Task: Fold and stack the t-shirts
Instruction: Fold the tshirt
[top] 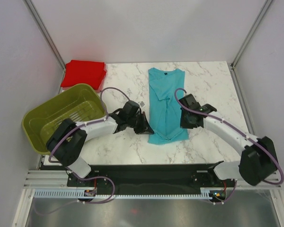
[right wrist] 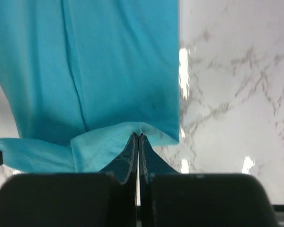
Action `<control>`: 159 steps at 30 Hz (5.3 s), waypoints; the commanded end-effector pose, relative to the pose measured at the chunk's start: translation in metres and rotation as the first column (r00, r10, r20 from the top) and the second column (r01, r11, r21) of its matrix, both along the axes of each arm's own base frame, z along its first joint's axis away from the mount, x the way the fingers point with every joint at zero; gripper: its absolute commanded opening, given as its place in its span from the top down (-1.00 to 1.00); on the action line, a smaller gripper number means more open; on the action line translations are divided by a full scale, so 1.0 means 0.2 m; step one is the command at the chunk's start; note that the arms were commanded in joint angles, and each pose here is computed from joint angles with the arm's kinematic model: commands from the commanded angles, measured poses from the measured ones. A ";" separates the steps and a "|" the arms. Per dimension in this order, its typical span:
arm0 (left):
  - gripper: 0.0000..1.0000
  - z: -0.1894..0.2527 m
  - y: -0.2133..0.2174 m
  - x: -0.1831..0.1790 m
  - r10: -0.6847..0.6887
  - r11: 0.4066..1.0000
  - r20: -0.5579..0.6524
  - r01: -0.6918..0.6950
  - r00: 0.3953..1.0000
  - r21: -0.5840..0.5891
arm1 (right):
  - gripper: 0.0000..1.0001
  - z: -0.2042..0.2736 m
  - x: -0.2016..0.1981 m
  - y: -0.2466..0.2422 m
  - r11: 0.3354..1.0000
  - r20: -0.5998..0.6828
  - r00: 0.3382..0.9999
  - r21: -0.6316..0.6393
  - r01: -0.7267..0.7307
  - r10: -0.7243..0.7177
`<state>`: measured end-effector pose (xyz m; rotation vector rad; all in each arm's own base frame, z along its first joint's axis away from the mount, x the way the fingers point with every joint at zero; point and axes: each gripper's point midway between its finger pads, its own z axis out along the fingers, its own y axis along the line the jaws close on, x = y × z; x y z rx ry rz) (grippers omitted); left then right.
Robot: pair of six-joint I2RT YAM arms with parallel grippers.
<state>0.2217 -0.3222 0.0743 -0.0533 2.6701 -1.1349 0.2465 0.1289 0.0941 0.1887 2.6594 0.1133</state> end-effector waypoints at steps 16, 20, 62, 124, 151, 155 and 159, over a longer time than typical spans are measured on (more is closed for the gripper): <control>0.95 0.18 -0.04 0.89 0.039 0.997 0.140 -0.030 0.989 -0.070 | 1.00 0.20 1.00 -0.06 0.997 0.151 0.988 0.072 0.018 -0.029; 0.95 0.18 -0.06 1.04 0.052 0.994 0.136 -0.038 0.989 -0.107 | 1.00 0.17 1.11 -0.11 0.995 0.146 0.988 0.097 0.035 -0.049; 0.02 0.23 0.09 1.25 0.116 0.990 0.189 -0.099 0.975 -0.100 | 0.17 0.08 1.24 -0.28 0.951 0.054 0.995 0.302 0.058 -0.078; 0.17 -0.07 -0.01 0.32 -0.125 0.991 0.133 0.116 0.983 0.074 | 0.39 -0.28 0.04 -0.25 0.919 -0.011 0.991 0.373 0.128 -0.134; 0.05 -0.18 -0.06 0.22 0.004 0.994 0.043 -0.009 0.999 0.113 | 0.11 -0.37 -0.04 -0.27 0.829 -0.148 0.919 0.399 0.393 -0.365; 0.26 -0.27 -0.05 0.20 0.003 0.989 0.011 -0.004 1.000 0.147 | 0.22 -0.40 -0.05 -0.29 0.837 -0.149 0.917 0.374 0.399 -0.371; 0.84 -0.32 -0.02 0.16 0.014 0.985 -0.008 -0.012 1.000 0.174 | 0.54 -0.44 -0.07 -0.32 0.854 -0.141 0.917 0.333 0.399 -0.374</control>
